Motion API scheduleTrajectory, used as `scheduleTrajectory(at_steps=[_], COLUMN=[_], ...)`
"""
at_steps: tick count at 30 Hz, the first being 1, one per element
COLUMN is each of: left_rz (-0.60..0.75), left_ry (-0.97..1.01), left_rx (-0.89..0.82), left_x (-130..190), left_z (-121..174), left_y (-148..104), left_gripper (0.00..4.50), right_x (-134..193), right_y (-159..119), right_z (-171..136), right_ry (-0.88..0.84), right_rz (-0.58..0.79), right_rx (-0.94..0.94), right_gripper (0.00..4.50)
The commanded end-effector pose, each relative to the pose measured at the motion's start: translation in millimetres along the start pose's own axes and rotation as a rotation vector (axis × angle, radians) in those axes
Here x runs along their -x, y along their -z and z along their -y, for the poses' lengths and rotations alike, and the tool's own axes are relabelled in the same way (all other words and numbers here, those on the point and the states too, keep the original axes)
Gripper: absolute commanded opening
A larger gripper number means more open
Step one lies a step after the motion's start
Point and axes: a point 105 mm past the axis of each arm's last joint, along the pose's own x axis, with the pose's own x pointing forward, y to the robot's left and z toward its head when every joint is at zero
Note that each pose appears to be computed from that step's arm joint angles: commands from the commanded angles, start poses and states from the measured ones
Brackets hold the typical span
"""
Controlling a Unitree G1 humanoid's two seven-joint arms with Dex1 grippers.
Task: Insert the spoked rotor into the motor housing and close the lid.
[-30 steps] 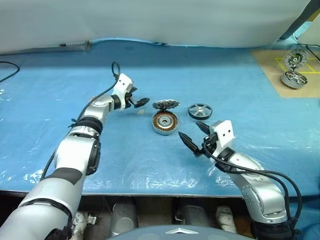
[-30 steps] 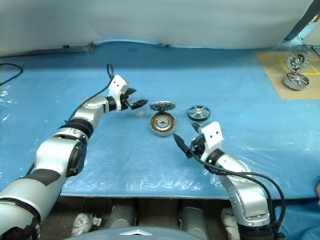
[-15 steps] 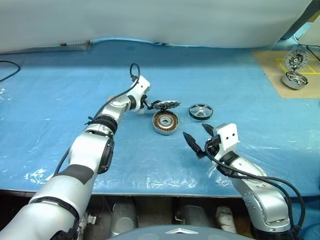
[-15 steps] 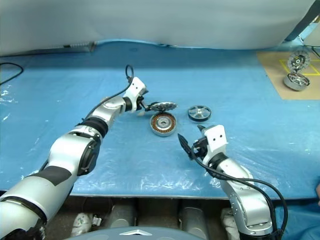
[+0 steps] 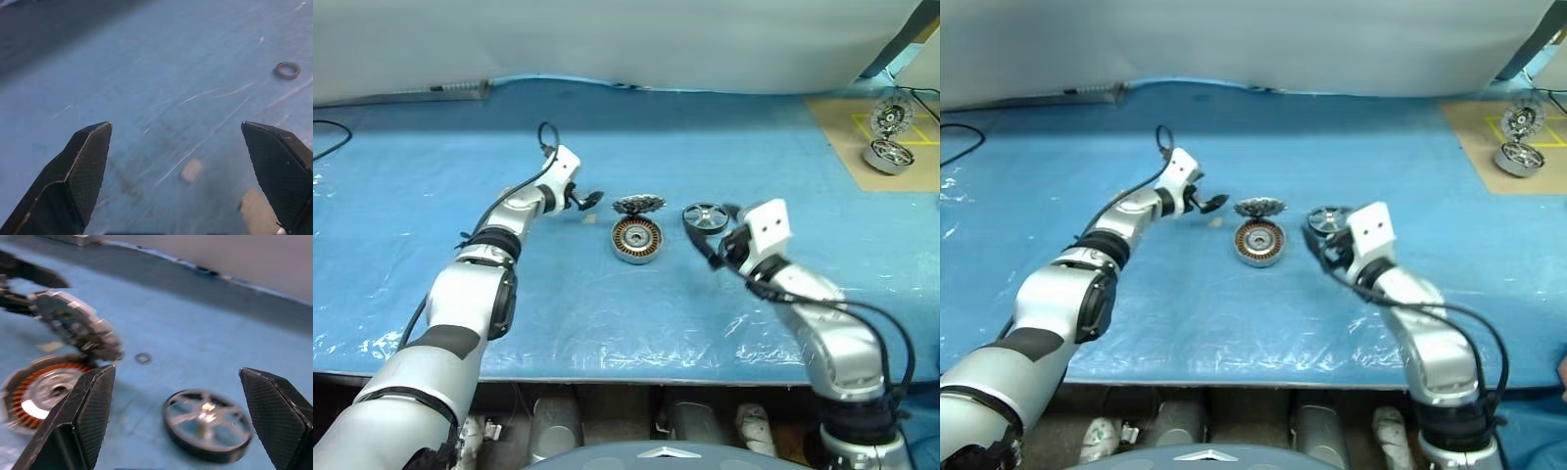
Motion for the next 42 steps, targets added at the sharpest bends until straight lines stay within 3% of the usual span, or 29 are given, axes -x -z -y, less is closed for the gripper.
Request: scheduleTrajectory(at_steps=[1,5,10,17,29,42], left_rz=[0.079,0.183,0.291,0.288,0.273,0.272], left_ry=[0.018,0.038,0.034,0.007,0.017,0.04], left_rx=[-0.018,-0.017,0.022,0.102,0.175,0.21], left_x=[12,34,69,103,107,106], left_z=[0,9,30,68,104,122], left_y=[3,15,12,11,3,9], left_gripper=[4.5,4.5,4.5,4.5,4.5,4.5], right_x=[-19,-57,-98,-132,-149,-152], right_y=[-13,-7,9,12,26,36], right_z=[18,32,38,18,-34,-42], right_ry=[0.009,-0.007,-0.044,-0.141,-0.267,-0.209], right_rz=[-0.008,-0.108,-0.222,-0.213,-0.193,-0.185], right_rx=[0.067,0.146,0.17,0.055,-0.047,-0.042], right_gripper=[4.3,4.3,4.3,4.3,4.3,4.3])
